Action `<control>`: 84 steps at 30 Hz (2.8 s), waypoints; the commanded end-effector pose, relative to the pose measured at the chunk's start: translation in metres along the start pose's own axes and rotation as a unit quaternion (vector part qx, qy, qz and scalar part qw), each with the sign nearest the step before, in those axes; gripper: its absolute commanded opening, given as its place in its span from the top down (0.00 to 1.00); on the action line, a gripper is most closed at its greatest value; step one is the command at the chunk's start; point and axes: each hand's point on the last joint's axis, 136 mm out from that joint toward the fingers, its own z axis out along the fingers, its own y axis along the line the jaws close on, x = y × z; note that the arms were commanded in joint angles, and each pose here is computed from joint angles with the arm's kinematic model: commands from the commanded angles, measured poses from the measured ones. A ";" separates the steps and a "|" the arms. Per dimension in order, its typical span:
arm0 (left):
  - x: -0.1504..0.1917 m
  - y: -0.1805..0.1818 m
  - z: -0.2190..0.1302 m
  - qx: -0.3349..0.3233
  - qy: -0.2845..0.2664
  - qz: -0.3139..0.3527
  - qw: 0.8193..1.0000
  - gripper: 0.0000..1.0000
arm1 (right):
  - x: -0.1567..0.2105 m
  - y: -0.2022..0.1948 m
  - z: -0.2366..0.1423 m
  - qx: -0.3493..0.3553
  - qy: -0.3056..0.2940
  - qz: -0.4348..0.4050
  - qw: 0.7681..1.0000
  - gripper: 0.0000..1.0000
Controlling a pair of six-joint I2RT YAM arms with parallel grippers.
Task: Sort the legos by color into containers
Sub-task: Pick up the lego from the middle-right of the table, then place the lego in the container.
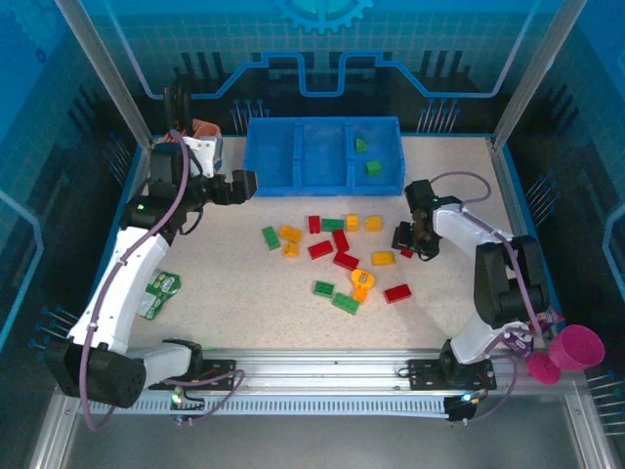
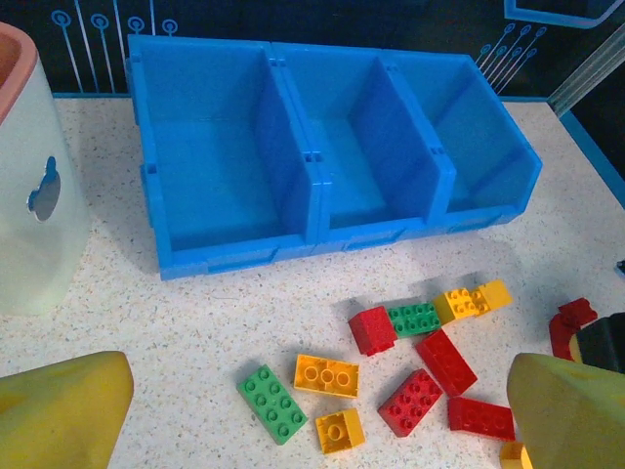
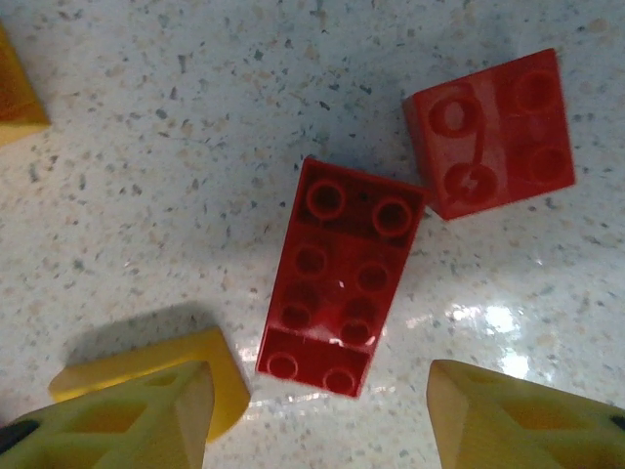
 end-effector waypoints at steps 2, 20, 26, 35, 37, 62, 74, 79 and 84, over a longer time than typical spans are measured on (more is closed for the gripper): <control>-0.004 -0.007 -0.007 0.010 -0.015 0.012 1.000 0.00 | -0.010 -0.004 0.012 0.013 -0.001 0.025 1.000 0.39; -0.002 -0.003 -0.009 -0.001 -0.020 0.026 0.999 0.01 | -0.022 0.012 -0.001 0.027 -0.002 -0.073 0.997 0.76; -0.006 0.003 -0.017 -0.016 -0.057 0.009 0.998 0.01 | -0.036 0.067 -0.064 -0.001 -0.066 -0.176 0.982 0.77; 0.002 0.000 -0.021 -0.008 -0.063 0.028 0.998 0.00 | -0.095 0.188 -0.111 -0.033 -0.175 -0.318 0.931 0.76; 0.002 0.002 -0.018 -0.010 -0.057 0.028 0.998 0.01 | -0.107 0.218 -0.106 -0.045 -0.189 -0.354 0.915 0.76; 0.019 0.012 0.000 -0.025 -0.017 0.011 0.999 0.01 | -0.159 0.281 0.009 -0.029 -0.168 -0.400 0.900 0.68; 0.028 0.026 0.009 -0.060 0.015 -0.003 0.998 0.01 | -0.159 0.280 -0.020 -0.052 -0.177 -0.393 0.901 0.51; 0.028 0.026 0.008 -0.062 0.017 -0.002 0.998 0.01 | -0.158 0.274 -0.055 -0.056 -0.195 -0.388 0.899 0.46; 0.027 0.025 0.006 -0.061 0.014 -0.002 0.998 0.01 | -0.141 0.261 -0.094 -0.056 -0.199 -0.384 0.900 0.49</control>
